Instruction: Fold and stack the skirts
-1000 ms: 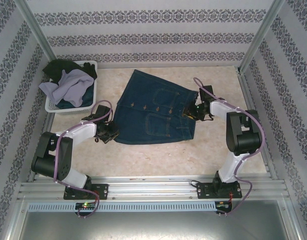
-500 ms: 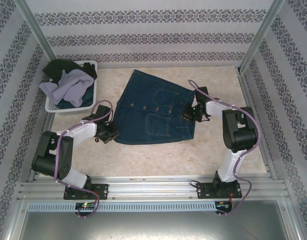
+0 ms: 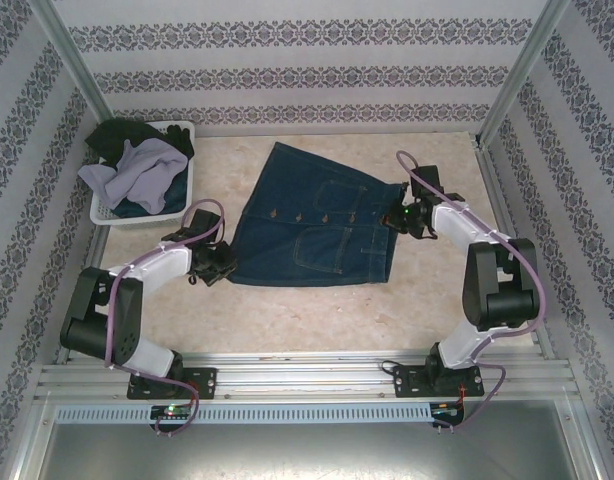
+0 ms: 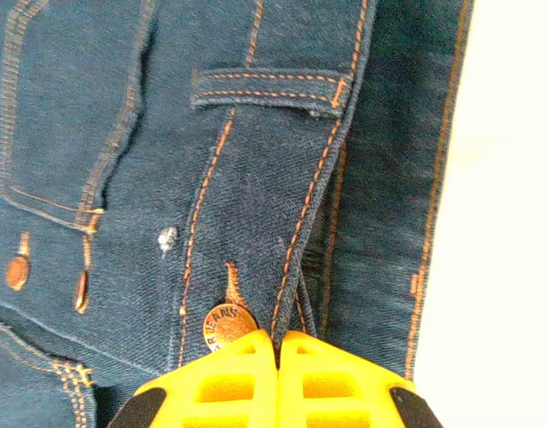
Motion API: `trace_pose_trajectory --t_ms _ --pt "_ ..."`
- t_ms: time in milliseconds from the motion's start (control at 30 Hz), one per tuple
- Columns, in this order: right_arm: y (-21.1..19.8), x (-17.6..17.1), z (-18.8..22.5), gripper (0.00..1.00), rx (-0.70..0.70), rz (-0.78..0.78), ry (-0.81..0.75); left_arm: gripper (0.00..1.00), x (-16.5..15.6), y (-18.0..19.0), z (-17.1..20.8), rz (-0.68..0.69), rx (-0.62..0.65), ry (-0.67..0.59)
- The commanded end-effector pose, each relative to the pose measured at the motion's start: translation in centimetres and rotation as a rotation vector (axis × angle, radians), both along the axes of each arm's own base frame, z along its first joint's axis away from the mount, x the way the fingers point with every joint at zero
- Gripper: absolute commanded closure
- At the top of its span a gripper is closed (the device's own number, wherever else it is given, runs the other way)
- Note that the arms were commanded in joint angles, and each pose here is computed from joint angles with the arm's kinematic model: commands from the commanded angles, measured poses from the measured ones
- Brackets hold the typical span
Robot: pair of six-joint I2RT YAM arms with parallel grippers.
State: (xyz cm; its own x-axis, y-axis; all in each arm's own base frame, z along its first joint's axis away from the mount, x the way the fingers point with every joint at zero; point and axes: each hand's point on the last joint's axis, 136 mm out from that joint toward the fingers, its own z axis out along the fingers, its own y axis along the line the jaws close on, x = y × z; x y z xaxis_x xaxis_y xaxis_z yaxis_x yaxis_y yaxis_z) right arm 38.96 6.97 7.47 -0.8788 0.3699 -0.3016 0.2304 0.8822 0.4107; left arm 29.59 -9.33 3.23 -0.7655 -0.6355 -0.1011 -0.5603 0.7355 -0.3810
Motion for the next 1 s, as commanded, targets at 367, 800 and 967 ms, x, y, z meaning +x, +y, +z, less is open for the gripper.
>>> trace_pose_trajectory --t_ms 367,800,967 --pt "-2.4 -3.3 0.0 0.66 -0.073 -0.039 0.046 1.00 0.1 -2.1 -0.1 -0.090 -0.082 -0.002" --pt "-0.2 -13.2 1.9 0.46 0.042 0.017 0.116 1.00 0.1 -2.2 -0.2 -0.076 -0.088 0.009" --pt "0.9 -15.9 0.3 0.46 0.101 0.067 0.155 1.00 0.3 -2.6 -0.5 -0.084 -0.101 0.026"
